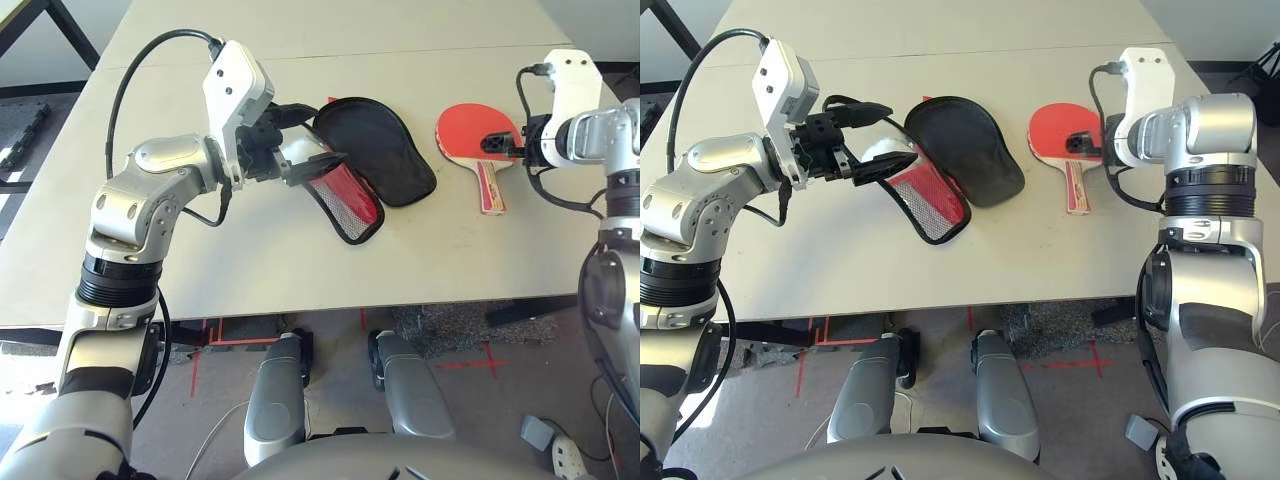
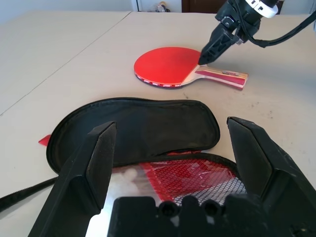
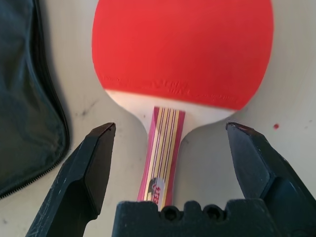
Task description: Store the ping-pong paddle in its case and zip it.
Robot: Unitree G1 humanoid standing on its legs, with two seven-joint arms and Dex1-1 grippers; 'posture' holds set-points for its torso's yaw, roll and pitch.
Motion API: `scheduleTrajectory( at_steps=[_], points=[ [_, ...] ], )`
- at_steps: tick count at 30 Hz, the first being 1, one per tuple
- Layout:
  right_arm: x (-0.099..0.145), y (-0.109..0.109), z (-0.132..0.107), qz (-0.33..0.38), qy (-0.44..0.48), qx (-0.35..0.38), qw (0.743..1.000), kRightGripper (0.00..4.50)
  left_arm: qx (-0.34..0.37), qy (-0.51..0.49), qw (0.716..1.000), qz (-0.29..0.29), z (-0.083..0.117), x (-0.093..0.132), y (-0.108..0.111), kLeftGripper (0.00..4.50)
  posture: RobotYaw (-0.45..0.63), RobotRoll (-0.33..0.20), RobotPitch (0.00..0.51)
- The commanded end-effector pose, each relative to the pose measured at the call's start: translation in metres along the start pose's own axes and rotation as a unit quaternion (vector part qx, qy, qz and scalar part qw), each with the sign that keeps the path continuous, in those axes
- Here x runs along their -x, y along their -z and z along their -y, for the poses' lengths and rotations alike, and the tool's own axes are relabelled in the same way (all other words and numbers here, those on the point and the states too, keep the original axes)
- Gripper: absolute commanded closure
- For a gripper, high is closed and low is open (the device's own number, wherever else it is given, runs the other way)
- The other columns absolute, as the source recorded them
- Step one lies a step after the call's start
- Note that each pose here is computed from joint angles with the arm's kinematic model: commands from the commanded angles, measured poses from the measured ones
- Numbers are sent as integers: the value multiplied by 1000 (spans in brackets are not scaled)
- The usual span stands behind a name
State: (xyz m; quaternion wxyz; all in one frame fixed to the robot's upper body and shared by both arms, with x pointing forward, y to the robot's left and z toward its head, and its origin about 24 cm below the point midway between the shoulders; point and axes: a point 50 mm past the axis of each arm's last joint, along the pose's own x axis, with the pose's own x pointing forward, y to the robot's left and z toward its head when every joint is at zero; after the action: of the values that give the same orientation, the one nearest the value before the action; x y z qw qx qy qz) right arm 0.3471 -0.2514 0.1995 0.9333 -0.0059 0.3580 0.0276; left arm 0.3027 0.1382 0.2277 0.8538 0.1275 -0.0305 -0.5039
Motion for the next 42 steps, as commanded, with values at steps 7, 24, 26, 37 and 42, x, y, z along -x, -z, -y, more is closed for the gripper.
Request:
scheduleTrajectory(
  at_steps=[7,24,26,37,42],
  points=[
    [-15,36,-6,-48,22,-16,998,35,1,12,1000,-10,6,-3,5,0,31,0,215],
    [-32,38,-23,-17,12,24,999,1705,-3,19,1000,-11,10,-4,6,0,40,0,211],
    [-32,40,-25,-18,10,28,999,2428,-3,19,1000,-11,10,-4,6,0,41,0,213],
    [-17,13,-26,75,47,136,987,3452,-2,18,1000,-14,11,-3,7,0,42,0,215],
    [-10,-1,-42,127,25,156,979,3452,-2,20,1000,-17,12,-3,8,0,45,0,215]
  ],
)
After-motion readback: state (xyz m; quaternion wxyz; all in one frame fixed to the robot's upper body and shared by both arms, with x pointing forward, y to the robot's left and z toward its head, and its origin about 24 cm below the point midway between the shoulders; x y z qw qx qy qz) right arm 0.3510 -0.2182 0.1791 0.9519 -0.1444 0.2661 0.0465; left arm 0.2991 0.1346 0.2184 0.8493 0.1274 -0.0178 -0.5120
